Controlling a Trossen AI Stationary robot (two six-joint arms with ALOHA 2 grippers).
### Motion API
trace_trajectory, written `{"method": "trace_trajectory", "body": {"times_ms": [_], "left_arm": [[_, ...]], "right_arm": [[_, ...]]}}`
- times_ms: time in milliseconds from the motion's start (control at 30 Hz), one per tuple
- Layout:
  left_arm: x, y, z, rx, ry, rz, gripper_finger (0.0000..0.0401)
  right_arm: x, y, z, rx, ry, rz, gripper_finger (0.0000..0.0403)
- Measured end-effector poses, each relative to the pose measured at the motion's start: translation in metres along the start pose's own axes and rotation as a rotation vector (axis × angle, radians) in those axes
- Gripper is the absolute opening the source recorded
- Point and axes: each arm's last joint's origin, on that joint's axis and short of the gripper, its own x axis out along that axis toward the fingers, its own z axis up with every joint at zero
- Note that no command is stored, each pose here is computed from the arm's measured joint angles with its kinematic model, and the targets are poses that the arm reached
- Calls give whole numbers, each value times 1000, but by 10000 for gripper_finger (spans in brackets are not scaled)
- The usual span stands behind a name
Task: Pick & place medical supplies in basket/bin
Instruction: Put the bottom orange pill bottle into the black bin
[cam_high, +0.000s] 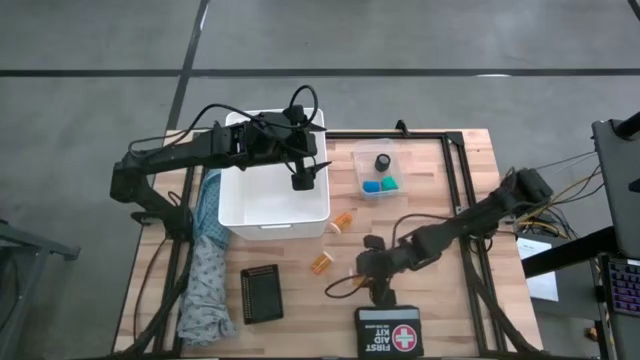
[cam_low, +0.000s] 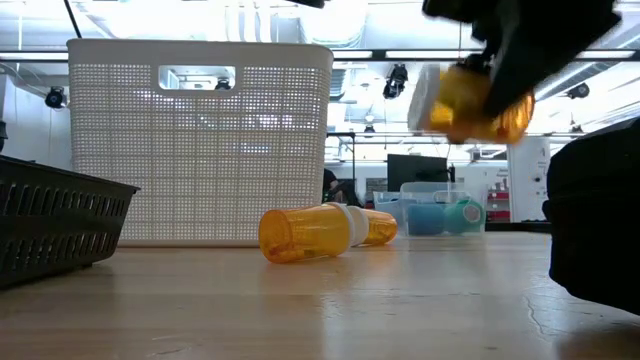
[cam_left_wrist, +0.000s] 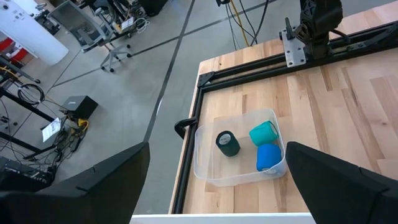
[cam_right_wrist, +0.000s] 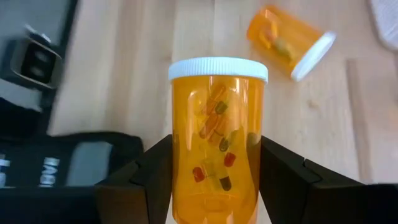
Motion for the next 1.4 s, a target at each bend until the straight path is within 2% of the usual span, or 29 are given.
{"method": "trace_trajectory", "body": {"times_ms": [233,633,1067,1400], "left_arm": [[0,0,0,1,3,-2,381],[0,0,0,1,3,-2,381],[0,0,0,-2,3,-1,381],[0,0,0,-1,4,-2,381]], "right_arm": [[-41,2,12,-11,-145,15,186],[-99,-6,24,-132,-398,-125,185],[-116,-3,43,-250,-620,-106,185],[-99,2,56,-171,-718,-60,185]]}}
